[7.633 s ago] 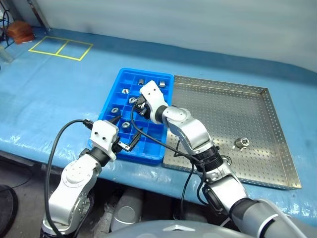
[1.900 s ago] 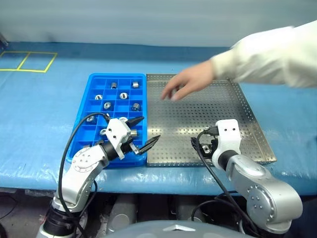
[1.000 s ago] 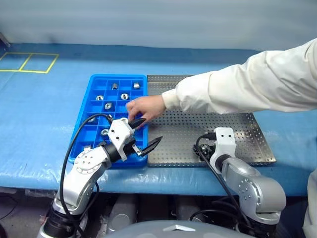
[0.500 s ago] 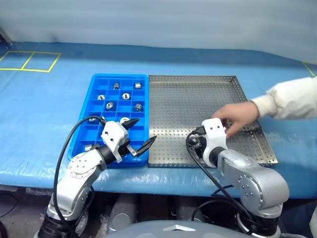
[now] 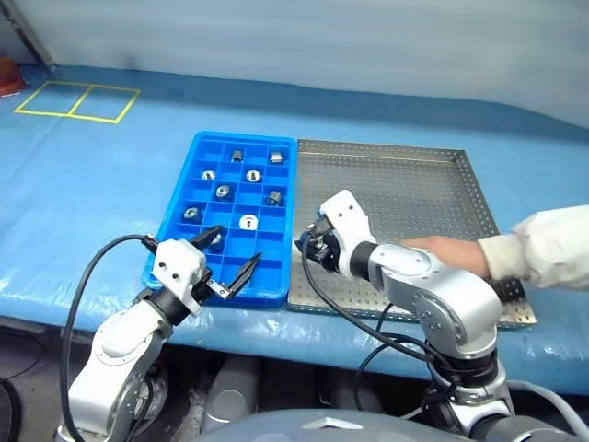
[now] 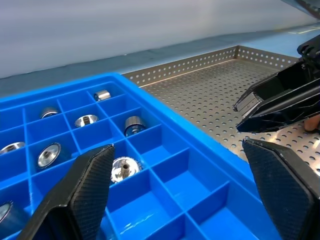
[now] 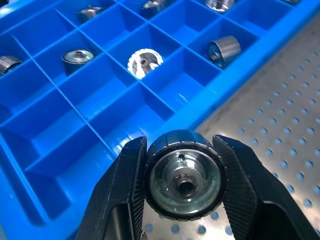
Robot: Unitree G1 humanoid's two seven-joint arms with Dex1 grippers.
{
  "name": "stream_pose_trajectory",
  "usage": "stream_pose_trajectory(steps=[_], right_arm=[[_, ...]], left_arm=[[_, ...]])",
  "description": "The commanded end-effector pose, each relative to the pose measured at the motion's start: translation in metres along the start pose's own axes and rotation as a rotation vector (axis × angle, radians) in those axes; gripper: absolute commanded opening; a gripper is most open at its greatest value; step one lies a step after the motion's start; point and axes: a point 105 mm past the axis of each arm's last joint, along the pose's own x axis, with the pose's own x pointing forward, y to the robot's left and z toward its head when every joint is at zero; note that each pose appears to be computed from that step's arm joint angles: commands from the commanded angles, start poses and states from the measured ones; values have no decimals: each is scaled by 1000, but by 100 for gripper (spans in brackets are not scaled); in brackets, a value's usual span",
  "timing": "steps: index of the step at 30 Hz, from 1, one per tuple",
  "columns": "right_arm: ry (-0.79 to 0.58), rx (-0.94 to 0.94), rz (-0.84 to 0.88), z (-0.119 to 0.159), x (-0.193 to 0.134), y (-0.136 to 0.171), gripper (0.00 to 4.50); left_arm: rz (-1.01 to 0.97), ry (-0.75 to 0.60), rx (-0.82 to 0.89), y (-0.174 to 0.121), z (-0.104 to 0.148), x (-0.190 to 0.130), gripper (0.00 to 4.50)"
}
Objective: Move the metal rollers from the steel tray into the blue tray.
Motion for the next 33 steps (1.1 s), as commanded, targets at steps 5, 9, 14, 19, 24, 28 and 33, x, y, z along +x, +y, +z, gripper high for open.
stream_pose_trajectory(steps=[5, 9, 14, 19, 24, 28, 33], right_arm=[[-91, -65, 96, 25, 16, 18, 171], [-68, -56, 96, 16, 24, 14, 171], [-33, -33, 54, 3, 23, 0, 171], [-8, -23, 11, -6, 12, -12, 171], [14, -11, -28, -13, 5, -19, 244], [1, 10, -62, -12, 1, -23, 370], [-87, 46, -160, -1, -11, -34, 444]], left_arm=[[21, -65, 44, -2, 19, -5, 450], [18, -66, 41, -4, 19, -4, 450], [0, -71, 35, -6, 19, 0, 450], [-32, -73, 25, -10, 18, 5, 450], [-64, -75, 22, -12, 18, 10, 450], [-92, -79, 21, -14, 19, 14, 450], [-138, -80, 25, -16, 20, 20, 450]])
